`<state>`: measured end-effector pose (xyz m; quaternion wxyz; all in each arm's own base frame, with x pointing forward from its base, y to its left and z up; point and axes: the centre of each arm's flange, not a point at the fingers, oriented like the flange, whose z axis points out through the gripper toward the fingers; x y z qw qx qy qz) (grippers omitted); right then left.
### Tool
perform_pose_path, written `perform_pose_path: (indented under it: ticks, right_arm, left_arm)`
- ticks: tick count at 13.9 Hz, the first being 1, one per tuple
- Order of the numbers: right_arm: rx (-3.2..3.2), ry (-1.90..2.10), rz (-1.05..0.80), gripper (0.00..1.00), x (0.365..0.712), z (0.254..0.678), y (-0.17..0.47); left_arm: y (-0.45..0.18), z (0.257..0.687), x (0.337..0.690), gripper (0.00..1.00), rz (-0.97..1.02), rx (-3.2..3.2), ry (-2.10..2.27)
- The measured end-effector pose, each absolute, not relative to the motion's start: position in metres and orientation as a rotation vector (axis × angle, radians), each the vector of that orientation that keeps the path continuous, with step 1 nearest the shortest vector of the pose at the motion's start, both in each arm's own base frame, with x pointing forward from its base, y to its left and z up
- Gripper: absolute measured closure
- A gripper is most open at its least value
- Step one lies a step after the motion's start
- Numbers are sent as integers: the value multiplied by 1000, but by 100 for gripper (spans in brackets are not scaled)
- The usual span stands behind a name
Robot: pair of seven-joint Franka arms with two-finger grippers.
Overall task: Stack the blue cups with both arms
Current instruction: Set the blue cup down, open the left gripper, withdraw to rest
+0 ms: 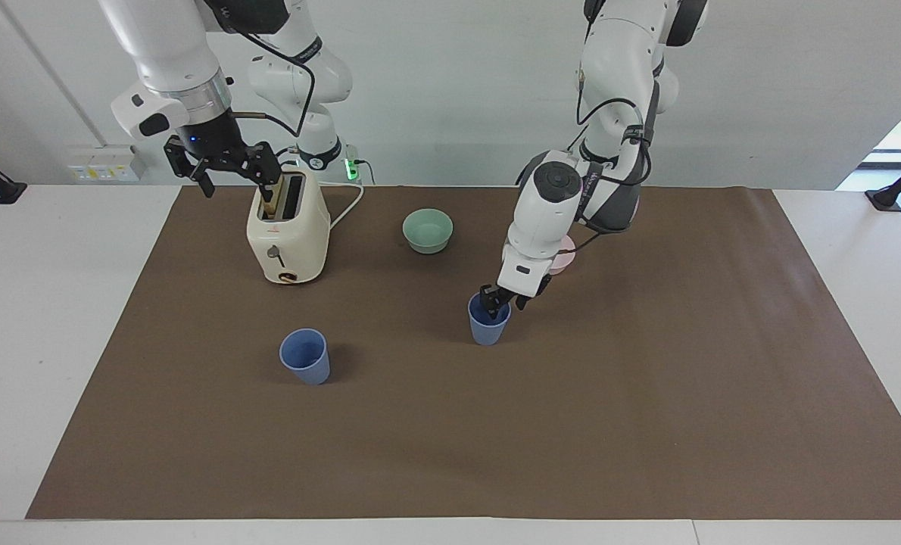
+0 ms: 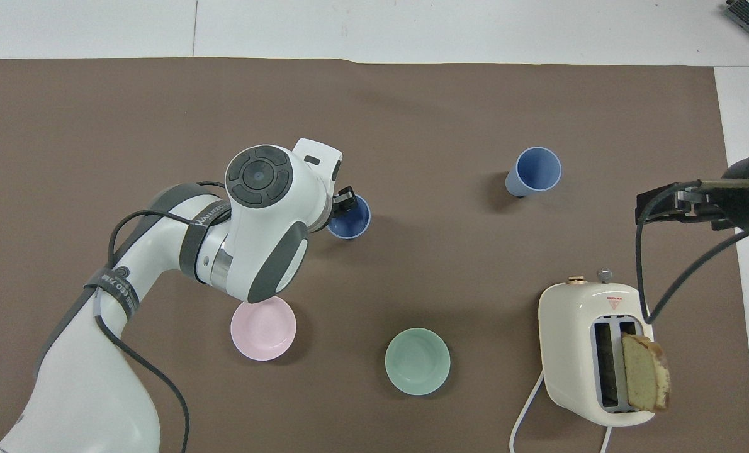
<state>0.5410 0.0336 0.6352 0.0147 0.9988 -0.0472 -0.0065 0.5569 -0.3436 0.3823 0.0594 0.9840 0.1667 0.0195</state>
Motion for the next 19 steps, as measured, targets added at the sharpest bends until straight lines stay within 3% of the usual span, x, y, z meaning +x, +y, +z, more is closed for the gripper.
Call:
perform_pose_path:
  ticks: [2, 6, 10, 19]
  right_arm:
    - [3109, -148, -20, 0, 541, 635, 33]
    - [3109, -151, -14, 0, 542, 636, 32]
    - [3111, -145, 14, 0, 544, 637, 31]
    - [3117, -158, 11, 0, 562, 620, 25]
  left_arm:
    - [-319, 405, 569, 1, 103, 2985, 470]
    - [-228, 466, 587, 0, 125, 3019, 361]
    - [-143, 520, 580, 0, 98, 3059, 229]
    - [-44, 555, 564, 0, -22, 3089, -113]
